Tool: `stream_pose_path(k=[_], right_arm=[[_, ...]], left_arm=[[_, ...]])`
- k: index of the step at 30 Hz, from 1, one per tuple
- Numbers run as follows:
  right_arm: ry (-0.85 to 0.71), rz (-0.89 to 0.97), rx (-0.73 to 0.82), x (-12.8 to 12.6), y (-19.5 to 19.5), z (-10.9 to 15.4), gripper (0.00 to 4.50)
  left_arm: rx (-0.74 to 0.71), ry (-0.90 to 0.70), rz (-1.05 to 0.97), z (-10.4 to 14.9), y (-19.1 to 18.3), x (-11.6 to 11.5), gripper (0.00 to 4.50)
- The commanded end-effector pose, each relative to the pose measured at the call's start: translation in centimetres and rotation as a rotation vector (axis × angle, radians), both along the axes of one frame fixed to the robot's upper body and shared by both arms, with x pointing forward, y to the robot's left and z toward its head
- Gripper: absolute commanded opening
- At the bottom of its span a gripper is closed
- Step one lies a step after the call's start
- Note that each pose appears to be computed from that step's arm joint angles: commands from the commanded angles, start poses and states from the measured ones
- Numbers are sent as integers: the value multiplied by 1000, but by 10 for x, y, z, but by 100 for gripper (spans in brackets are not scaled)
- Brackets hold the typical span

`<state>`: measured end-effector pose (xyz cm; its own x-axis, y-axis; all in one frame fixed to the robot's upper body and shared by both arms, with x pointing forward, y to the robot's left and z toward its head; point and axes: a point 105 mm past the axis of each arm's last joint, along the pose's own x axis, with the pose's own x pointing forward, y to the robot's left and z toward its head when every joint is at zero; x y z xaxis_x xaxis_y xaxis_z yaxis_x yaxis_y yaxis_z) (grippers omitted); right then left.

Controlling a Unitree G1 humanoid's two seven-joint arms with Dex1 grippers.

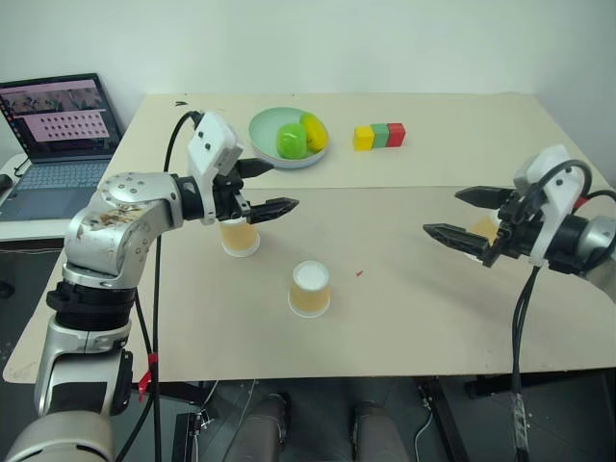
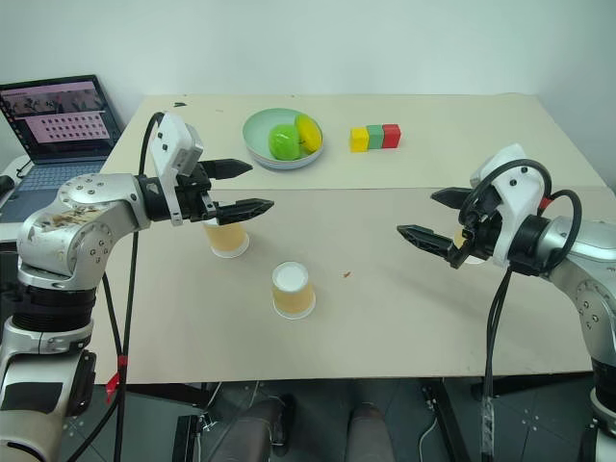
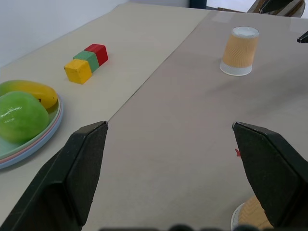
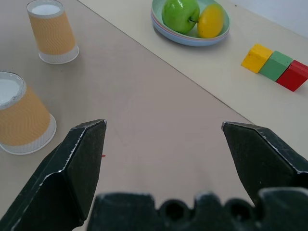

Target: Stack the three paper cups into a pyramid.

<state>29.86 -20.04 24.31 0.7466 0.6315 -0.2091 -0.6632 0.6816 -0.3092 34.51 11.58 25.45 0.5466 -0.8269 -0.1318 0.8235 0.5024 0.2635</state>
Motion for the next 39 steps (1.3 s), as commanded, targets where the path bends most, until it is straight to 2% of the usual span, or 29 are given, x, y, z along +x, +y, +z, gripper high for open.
stream_pose_path(k=[1,6,11,16,20,23,27,35,39], right_arm=[[-84,-20,-6,-4,-2,12,450],[-71,-43,27,-9,2,0,450],[-100,-215,30,-5,-33,1,450],[-127,-394,14,-7,-72,-3,450],[-107,-343,36,-18,-58,-8,450],[-54,-182,67,-35,-20,-14,450],[-11,-92,64,-49,3,-17,450],[-4,-104,48,-50,-1,-10,450],[42,-20,60,-54,11,-13,450]], left_arm=[[-13,-52,-41,16,-7,-3,441],[8,81,-169,9,-24,-16,441],[-50,88,-227,28,-34,-18,441],[-11,60,-287,33,-44,-21,441],[-8,65,-324,35,-48,-25,441],[27,57,-285,30,-39,-16,441],[4,37,-251,37,-36,-4,441],[79,61,-400,29,-40,-29,441],[256,97,-434,8,-20,-44,441]])
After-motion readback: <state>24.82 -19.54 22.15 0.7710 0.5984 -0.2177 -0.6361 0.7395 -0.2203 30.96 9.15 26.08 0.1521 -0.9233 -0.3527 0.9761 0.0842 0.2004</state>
